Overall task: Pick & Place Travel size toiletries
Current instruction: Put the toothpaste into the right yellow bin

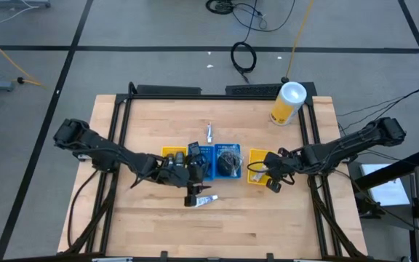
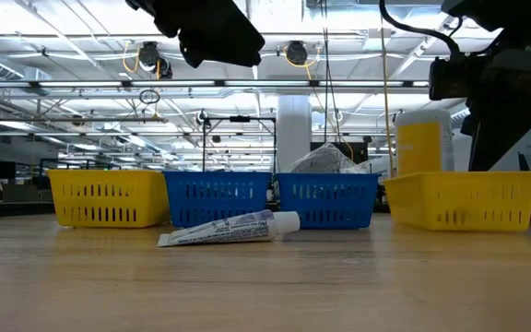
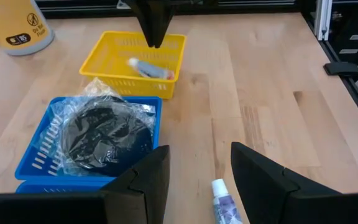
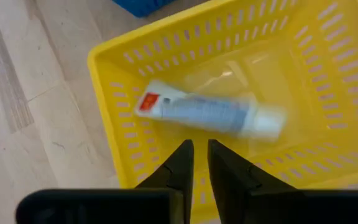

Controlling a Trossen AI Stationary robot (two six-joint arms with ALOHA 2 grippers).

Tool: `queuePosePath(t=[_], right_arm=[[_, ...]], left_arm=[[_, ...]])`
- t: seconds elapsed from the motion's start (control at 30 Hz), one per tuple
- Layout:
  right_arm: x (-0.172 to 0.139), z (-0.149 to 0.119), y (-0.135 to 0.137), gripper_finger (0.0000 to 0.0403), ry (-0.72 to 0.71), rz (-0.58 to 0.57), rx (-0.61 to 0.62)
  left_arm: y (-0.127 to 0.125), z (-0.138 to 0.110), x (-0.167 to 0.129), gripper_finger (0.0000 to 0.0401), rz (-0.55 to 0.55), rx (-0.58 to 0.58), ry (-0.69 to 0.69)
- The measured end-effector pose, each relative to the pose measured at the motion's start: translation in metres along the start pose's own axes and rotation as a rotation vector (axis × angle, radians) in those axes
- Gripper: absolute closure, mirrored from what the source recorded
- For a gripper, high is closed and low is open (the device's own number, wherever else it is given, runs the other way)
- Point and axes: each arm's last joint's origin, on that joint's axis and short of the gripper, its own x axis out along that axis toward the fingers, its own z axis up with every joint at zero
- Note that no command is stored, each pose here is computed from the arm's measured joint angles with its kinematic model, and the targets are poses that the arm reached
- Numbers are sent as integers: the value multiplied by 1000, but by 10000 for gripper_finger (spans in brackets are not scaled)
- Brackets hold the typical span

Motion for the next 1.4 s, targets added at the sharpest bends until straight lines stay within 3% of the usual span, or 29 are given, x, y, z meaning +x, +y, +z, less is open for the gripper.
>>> queuePosePath(t=[0.27, 0.5, 0.73, 0.9, 1.2, 1.4], right_arm=[[-1, 4, 4, 335, -47, 40, -59], [-7, 8, 6, 345, -112, 87, -108], [-17, 9, 5, 351, -162, 120, -116], [-21, 11, 5, 351, -192, 137, -118], [-22, 12, 7, 351, -213, 150, -139], [-23, 13, 7, 353, -227, 160, -144]], left_arm=[[-2, -16, 23, 231, -36, -22, 80], [-8, -25, 42, 231, -117, -82, 88], [-13, -42, 61, 231, -123, -154, 179], [-19, -41, 77, 231, -129, -154, 210], [-25, -33, 99, 231, -64, -105, 415], [-25, -29, 103, 231, -64, -98, 403]])
